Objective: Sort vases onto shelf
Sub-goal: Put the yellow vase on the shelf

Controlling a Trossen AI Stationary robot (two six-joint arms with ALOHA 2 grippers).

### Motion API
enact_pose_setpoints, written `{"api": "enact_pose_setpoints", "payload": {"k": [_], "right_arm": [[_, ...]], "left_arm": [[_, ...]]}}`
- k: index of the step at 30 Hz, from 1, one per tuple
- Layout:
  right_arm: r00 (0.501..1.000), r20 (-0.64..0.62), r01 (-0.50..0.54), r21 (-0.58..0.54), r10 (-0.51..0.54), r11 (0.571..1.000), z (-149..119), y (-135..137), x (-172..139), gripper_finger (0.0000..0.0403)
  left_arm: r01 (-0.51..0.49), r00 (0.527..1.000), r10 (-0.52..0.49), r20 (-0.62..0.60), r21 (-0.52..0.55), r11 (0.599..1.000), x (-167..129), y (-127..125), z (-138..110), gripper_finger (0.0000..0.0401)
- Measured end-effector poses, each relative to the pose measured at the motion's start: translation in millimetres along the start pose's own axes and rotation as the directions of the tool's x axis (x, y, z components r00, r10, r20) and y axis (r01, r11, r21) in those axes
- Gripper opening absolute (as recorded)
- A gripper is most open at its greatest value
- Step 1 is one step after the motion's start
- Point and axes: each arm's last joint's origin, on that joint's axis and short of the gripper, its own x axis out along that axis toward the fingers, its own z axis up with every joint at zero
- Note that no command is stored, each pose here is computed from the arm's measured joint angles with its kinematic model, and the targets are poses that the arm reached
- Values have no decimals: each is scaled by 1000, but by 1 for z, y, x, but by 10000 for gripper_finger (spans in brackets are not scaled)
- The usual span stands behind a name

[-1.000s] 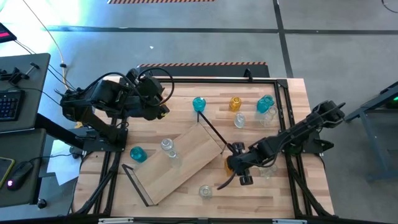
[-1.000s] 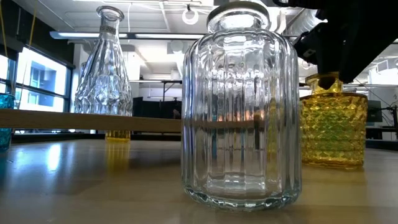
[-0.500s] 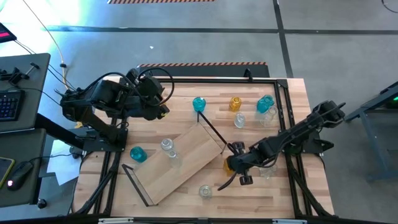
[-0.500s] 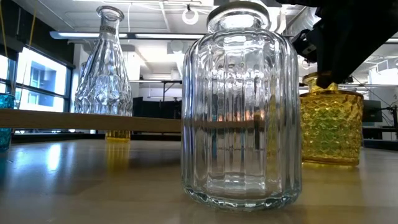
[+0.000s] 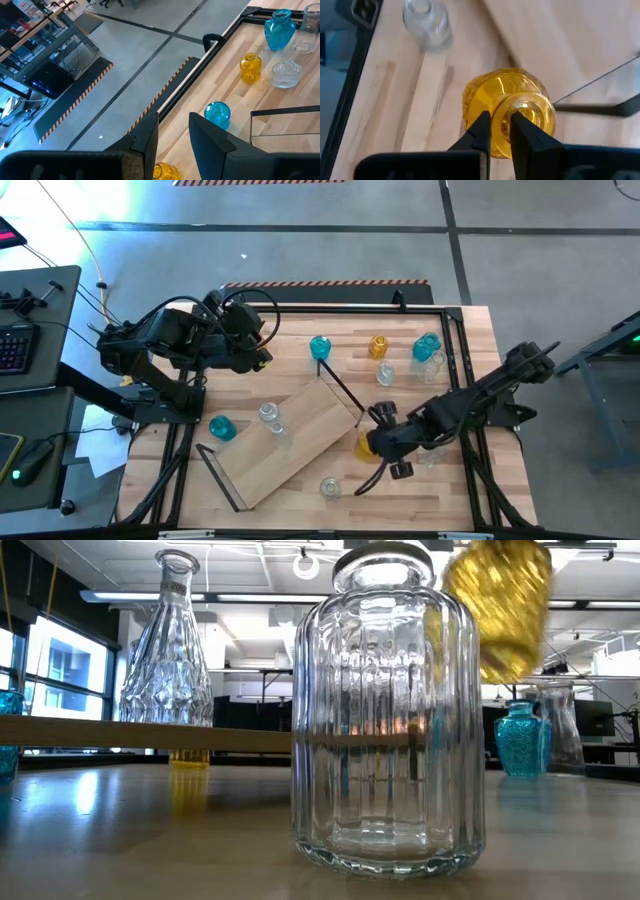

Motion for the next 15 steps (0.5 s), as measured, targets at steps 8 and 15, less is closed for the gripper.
{"api": "enact_pose_setpoints", "payload": {"k": [8,15], "right_arm": [[990,135,63,-84,-51,994,26,-15,-28,19],[978,191,104,-86,-86,991,37,-40,-26,19]], "left_arm": [[0,1000,0,0,0,1000,0,0,0,102],[4,1000,-4,-2,-1,1000,0,0,0,102]]}}
